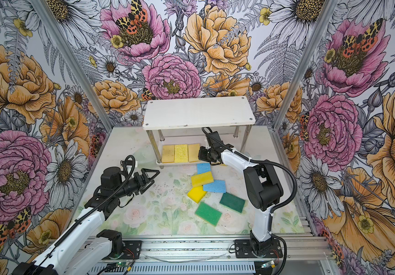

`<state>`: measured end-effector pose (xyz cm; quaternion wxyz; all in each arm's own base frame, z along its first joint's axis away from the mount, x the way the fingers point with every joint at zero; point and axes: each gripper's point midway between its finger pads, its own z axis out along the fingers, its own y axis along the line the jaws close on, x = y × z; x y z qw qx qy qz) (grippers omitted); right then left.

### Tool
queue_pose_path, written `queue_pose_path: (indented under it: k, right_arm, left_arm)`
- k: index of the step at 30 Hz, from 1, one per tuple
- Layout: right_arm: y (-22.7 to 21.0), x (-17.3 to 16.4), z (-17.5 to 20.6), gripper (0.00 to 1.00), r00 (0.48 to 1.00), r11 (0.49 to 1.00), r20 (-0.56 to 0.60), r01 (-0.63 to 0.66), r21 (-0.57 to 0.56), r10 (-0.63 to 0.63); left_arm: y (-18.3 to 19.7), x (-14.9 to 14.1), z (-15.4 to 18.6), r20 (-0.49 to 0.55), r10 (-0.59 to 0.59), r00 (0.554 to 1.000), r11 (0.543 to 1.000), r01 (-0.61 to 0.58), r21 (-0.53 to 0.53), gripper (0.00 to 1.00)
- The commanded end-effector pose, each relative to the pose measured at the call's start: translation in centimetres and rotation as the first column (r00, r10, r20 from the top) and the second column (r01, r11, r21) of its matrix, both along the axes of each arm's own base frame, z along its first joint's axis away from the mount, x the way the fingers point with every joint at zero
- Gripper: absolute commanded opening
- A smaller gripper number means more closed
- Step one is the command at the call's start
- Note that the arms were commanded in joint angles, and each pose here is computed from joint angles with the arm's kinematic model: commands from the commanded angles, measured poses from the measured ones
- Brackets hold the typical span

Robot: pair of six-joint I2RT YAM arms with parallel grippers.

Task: Arrange cleaning sponges on a shelf
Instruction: Place the cleaning sponge at the shelf, then pick up a cleaning sponge from several cleaning sponges.

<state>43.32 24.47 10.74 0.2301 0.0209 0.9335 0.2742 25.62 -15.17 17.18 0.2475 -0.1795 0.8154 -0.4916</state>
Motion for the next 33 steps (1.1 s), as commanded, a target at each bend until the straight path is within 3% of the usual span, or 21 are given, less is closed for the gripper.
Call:
queue_pose_path:
  k: [1,7,12,15,19,27,30,33]
  right_arm:
    - [-0.1,0.7,1.0,0.23,1.000,1.000,0.031,0.004,0.012,-0.004]
    - [-1.0,-0.5,3.0,0.35,0.997,1.000,0.067,0.026,0.013,-0.027]
    - [-2.3,-3.5,5.4,0.46,0.994,0.998,0.092,0.047,0.045,-0.051]
    - [-3.7,-6.6,4.9,0.50,0.996,0.995,0.043,0.081,0.063,-0.084]
    - [-5.1,-11.5,2.3,0.55,0.979,0.978,-0.114,0.180,0.102,-0.168]
    - [-5.6,-17.5,0.9,0.59,0.904,0.889,-0.232,0.406,0.210,-0.358]
    - [-5.4,-17.8,0.8,0.59,0.891,0.850,-0.233,0.445,0.282,-0.389]
    - [-5.7,-17.4,0.4,0.57,0.895,0.857,-0.216,0.439,0.271,-0.390]
  left_arm:
    - [-0.1,-0.1,0.6,0.022,-0.027,0.999,1.000,0.027,-0.004,0.93]
    - [-0.4,0.0,1.0,0.021,-0.052,0.998,0.999,0.052,-0.009,0.96]
    - [-0.9,-0.2,1.4,0.035,-0.082,0.996,0.997,0.082,-0.008,0.98]
    - [-1.7,-0.7,1.1,0.035,-0.113,0.993,0.994,0.113,0.004,0.99]
    - [-3.6,-1.5,0.0,0.021,-0.172,0.985,0.984,0.171,0.043,0.99]
    - [-5.7,-1.4,-1.8,-0.018,-0.190,0.982,0.979,0.190,0.066,0.99]
    - [-6.1,-1.2,-1.8,-0.016,-0.193,0.981,0.979,0.193,0.068,0.99]
    - [-6.4,-1.2,-1.7,-0.019,-0.200,0.980,0.977,0.201,0.067,0.99]
